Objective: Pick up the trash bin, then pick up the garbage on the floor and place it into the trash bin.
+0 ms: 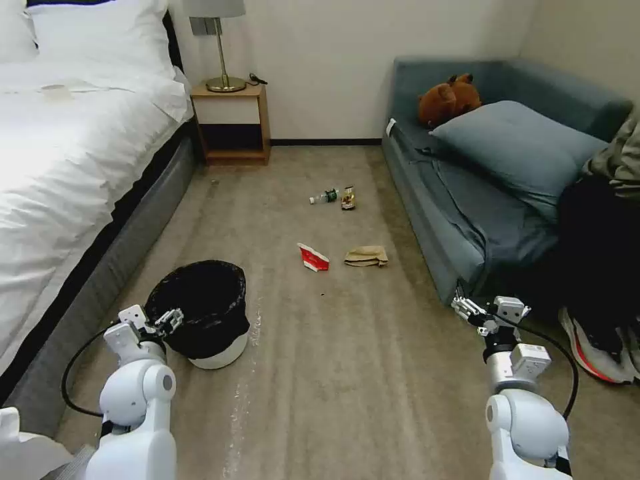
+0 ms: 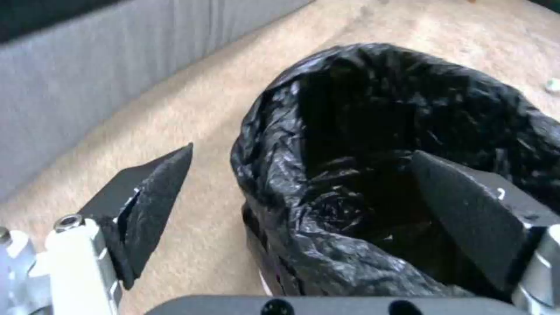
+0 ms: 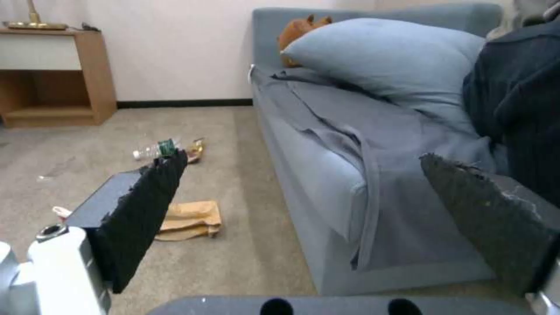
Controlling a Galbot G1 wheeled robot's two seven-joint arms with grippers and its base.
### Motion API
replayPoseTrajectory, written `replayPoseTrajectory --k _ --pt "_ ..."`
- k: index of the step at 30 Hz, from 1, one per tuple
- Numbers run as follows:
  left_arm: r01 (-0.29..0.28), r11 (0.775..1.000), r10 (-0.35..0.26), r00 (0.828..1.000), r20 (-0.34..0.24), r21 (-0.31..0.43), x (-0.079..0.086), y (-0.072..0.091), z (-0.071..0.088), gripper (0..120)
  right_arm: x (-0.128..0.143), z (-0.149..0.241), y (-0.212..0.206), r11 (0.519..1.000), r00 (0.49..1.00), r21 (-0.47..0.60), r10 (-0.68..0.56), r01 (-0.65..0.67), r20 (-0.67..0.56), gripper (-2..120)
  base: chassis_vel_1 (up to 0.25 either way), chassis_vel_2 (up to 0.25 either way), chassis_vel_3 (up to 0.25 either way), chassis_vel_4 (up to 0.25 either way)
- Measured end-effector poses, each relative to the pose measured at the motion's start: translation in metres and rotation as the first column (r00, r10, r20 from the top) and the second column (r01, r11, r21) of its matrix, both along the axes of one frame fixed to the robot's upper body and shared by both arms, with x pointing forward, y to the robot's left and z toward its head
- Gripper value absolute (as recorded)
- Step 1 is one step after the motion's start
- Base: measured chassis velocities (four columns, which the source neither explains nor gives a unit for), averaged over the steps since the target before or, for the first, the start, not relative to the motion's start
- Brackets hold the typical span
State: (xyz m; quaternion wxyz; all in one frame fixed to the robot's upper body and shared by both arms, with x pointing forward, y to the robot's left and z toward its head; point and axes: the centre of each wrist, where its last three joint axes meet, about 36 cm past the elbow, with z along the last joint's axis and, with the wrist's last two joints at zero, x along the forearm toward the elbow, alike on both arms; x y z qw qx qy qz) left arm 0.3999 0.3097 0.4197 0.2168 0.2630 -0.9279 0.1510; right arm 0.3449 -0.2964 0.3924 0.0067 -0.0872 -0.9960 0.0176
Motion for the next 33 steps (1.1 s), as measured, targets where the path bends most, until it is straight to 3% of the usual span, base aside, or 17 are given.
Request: replayPoseTrajectory --k 2,7,18,20,22,23,25,26,28,29,33 --pt "-0.039 0.998 0.038 0.999 -0.028 -0.040 0.010 0.003 -0.009 100 -0.002 -0.001 0.001 1.000 1.000 -0.002 -0.001 0.001 0.005 100 0.000 0.000 0.000 0.000" --pt "-0.073 0.994 0.069 0.996 -0.055 -0.077 0.021 0.004 -0.020 100 -0.005 -0.003 0.002 1.000 1.000 -0.011 -0.003 0.003 0.006 100 0.000 0.000 0.000 0.000" --pt "-0.074 0.978 0.062 0.996 -0.066 -0.197 0.047 0.007 -0.034 97 -0.012 -0.011 0.004 0.999 1.000 -0.039 0.003 -0.002 0.002 100 0.000 0.000 0.000 0.000" --pt "-0.074 0.974 0.061 0.996 -0.070 -0.213 0.050 0.007 -0.037 91 -0.012 -0.012 0.006 0.999 1.000 -0.039 0.006 -0.006 0.001 100 0.000 0.000 0.000 0.000" --pt "-0.076 0.967 0.060 0.996 -0.072 -0.241 0.055 0.007 -0.043 78 -0.012 -0.014 0.008 0.999 1.000 -0.046 0.012 -0.012 -0.001 100 0.000 0.000 0.000 0.000" --pt "-0.075 0.966 0.060 0.996 -0.070 -0.247 0.055 0.006 -0.045 65 -0.012 -0.018 0.008 0.999 1.000 -0.049 0.012 -0.012 -0.004 100 0.000 0.000 0.000 0.000" --pt "-0.075 0.966 0.059 0.996 -0.070 -0.247 0.055 0.006 -0.046 64 -0.012 -0.018 0.008 0.999 1.000 -0.049 0.012 -0.012 -0.004 100 0.000 0.000 0.000 0.000" --pt "-0.077 0.966 0.060 0.996 -0.072 -0.246 0.054 0.006 -0.047 55 -0.012 -0.019 0.008 0.999 1.000 -0.049 0.011 -0.012 -0.004 100 0.000 0.000 0.000 0.000" --pt "-0.077 0.966 0.061 0.996 -0.073 -0.246 0.054 0.006 -0.047 53 -0.012 -0.019 0.008 0.999 1.000 -0.049 0.011 -0.011 -0.004 100 0.000 0.000 0.000 0.000" --pt "-0.077 0.966 0.061 0.995 -0.074 -0.245 0.053 0.006 -0.048 43 -0.011 -0.020 0.009 0.999 1.000 -0.048 0.010 -0.011 -0.003 100 0.000 0.000 0.000 0.000" --pt "-0.077 0.967 0.061 0.995 -0.074 -0.245 0.052 0.006 -0.048 34 -0.010 -0.021 0.009 0.999 1.000 -0.052 0.008 -0.008 0.000 100 0.000 0.000 0.000 0.000"
